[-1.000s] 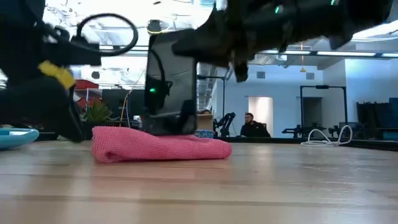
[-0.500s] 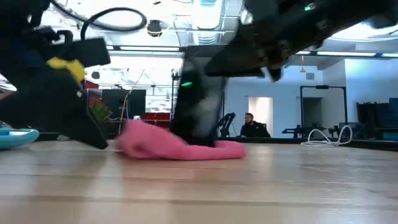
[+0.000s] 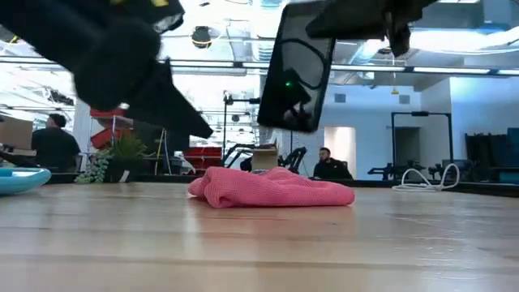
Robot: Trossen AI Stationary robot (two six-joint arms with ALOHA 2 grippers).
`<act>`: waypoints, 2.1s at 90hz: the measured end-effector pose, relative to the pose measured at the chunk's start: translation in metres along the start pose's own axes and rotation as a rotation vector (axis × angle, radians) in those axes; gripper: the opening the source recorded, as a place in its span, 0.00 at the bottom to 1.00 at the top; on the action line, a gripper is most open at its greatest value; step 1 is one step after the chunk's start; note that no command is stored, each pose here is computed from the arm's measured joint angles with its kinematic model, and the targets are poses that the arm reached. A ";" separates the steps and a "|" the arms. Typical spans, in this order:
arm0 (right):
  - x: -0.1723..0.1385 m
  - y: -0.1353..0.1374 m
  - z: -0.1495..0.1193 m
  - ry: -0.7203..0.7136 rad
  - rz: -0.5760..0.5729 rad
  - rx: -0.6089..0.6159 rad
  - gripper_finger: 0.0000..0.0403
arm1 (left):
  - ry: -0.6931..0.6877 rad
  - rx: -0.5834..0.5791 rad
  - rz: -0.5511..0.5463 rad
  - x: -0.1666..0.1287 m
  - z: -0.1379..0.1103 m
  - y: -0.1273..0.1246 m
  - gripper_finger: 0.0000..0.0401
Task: Apply microfiber cloth
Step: Spray the black cellphone with the transparent spray bottle
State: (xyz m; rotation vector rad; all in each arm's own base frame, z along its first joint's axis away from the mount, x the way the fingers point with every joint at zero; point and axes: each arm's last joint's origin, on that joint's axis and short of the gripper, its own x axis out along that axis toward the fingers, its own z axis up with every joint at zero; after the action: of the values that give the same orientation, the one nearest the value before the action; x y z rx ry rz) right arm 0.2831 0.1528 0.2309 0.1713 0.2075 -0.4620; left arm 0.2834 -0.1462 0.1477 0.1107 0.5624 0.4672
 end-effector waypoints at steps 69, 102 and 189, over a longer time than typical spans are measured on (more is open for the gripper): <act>-0.020 -0.003 0.031 0.035 0.251 0.039 0.06 | -0.387 0.034 -0.303 0.000 0.055 -0.011 0.42; -0.016 0.001 0.023 0.048 0.271 -0.026 0.07 | -0.386 -0.045 -0.381 0.001 0.057 -0.010 0.04; -0.031 0.021 0.035 -0.036 0.401 -1.282 0.58 | 0.116 -0.028 -0.848 -0.048 0.064 0.048 0.03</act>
State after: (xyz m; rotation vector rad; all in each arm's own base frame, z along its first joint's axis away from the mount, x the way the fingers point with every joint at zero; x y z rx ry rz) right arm 0.2715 0.1768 0.2747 -1.0350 0.3873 0.1262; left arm 0.2627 -0.1242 0.2360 -0.1833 0.6595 -0.3460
